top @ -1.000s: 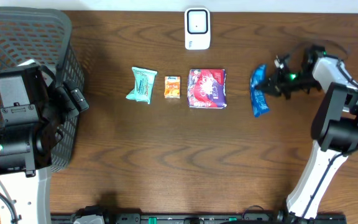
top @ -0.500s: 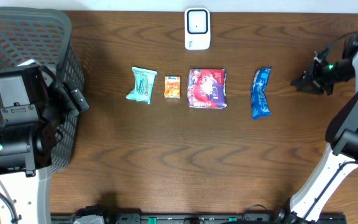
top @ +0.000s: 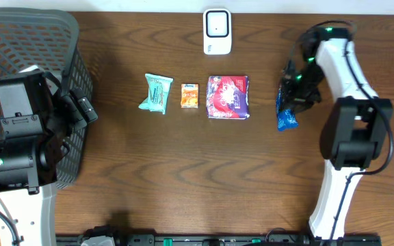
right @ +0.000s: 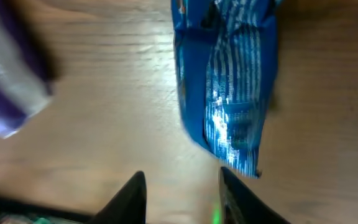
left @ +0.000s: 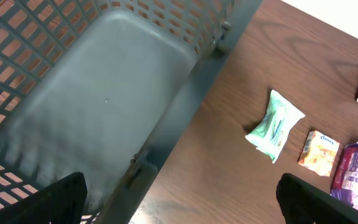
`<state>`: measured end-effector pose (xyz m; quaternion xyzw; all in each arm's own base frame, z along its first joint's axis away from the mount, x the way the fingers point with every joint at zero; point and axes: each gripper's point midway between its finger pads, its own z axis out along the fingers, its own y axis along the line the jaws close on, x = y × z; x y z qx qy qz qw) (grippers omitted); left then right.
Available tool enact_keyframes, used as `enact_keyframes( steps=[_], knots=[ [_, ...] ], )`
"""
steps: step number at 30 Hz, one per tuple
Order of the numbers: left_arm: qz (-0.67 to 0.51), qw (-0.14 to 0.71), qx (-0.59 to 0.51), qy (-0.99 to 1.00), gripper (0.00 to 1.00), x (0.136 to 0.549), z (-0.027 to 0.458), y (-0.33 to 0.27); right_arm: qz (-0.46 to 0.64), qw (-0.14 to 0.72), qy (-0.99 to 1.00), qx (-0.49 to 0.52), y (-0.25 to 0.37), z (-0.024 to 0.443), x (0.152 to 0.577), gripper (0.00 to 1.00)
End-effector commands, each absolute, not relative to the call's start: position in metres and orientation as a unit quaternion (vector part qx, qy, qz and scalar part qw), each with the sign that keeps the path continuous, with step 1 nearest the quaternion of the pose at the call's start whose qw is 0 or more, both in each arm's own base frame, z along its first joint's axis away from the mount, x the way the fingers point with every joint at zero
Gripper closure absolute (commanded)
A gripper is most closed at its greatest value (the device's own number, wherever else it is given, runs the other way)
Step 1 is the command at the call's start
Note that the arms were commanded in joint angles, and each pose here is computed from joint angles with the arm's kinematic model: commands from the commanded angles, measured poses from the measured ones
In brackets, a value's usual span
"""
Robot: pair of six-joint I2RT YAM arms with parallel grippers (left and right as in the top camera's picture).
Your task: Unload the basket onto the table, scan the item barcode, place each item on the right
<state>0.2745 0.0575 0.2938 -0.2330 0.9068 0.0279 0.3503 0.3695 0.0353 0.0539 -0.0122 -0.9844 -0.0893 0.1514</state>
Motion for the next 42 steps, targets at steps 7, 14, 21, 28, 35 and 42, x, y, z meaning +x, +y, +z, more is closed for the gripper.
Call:
enact_keyframes(
  steps=[7,14,21,28,35,42],
  knots=[
    [0.031,0.357,-0.239,0.902,0.02,0.275,0.3,0.06,0.078,0.167,-0.98,-0.074,-0.016,0.009,0.348,0.76],
    [0.031,0.357,-0.239,0.902,0.02,0.275,0.3,0.06,0.076,0.152,-0.982,-0.086,-0.021,0.035,0.359,0.67],
    [0.031,0.357,-0.239,0.902,0.02,0.275,0.3,0.06,0.067,0.064,-0.992,-0.091,-0.02,0.091,0.404,0.41],
    [0.031,0.357,-0.239,0.902,0.02,0.275,0.3,0.06,0.064,0.036,-0.993,-0.094,-0.021,0.078,0.42,0.41],
    [0.031,0.357,-0.239,0.902,0.02,0.275,0.3,0.06,0.057,0.027,-0.994,-0.094,-0.019,0.038,0.422,0.42],
    [0.031,0.357,-0.239,0.902,0.02,0.275,0.3,0.06,-0.009,-0.03,-0.998,-0.054,0.002,-0.002,0.445,0.45]
  ],
)
